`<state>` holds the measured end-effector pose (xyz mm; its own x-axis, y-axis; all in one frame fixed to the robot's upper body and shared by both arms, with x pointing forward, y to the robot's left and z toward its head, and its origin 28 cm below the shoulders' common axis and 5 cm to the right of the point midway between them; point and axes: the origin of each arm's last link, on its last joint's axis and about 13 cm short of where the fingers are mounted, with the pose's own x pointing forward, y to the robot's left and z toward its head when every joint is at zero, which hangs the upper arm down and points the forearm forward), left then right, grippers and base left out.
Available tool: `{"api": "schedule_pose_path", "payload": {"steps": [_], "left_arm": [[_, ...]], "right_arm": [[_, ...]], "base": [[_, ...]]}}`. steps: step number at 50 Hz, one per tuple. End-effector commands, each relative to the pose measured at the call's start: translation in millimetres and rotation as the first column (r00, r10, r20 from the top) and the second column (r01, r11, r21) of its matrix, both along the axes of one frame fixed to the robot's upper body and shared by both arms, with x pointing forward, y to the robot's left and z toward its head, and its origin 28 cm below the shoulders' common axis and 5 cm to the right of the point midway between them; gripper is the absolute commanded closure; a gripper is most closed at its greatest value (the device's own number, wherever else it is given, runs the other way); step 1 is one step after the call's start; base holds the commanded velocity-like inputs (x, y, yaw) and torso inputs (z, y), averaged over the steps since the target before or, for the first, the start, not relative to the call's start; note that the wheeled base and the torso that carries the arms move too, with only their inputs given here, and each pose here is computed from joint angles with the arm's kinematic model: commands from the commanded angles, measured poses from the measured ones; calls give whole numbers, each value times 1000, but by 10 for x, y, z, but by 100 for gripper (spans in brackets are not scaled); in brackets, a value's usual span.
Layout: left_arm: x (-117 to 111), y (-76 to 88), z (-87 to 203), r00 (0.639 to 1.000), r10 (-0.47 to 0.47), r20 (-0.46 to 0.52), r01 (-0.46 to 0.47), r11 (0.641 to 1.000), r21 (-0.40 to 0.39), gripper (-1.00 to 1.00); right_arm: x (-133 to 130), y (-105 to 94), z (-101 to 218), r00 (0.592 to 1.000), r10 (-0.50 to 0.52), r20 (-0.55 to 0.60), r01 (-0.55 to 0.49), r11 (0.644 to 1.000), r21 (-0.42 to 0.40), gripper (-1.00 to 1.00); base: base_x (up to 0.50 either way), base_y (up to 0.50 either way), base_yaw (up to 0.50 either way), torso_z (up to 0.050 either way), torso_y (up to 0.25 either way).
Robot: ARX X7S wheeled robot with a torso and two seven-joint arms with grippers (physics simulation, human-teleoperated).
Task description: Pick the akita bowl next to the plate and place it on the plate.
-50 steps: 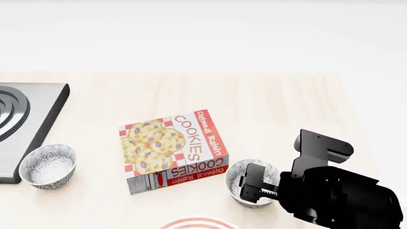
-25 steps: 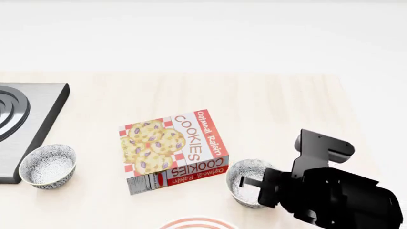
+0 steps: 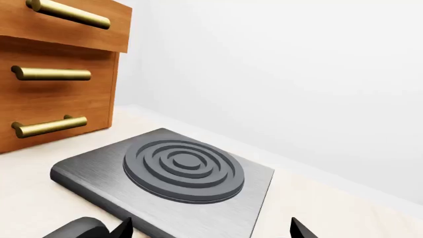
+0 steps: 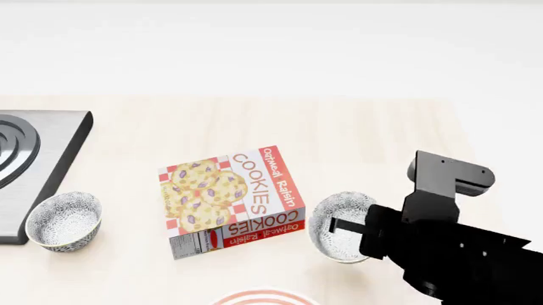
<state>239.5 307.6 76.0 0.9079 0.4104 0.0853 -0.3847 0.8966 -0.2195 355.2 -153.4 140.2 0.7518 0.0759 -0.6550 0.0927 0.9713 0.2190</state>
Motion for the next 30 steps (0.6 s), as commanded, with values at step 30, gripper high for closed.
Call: {"api": "schedule_pose_path", "payload": {"steps": [30], "left_arm": [[1, 4, -7, 1000, 3, -1, -3, 1000, -2, -100]], "right_arm": [[-408, 188, 1017, 984, 119, 134, -125, 992, 35, 100]], "base": [[0, 0, 0, 0, 0]]}}
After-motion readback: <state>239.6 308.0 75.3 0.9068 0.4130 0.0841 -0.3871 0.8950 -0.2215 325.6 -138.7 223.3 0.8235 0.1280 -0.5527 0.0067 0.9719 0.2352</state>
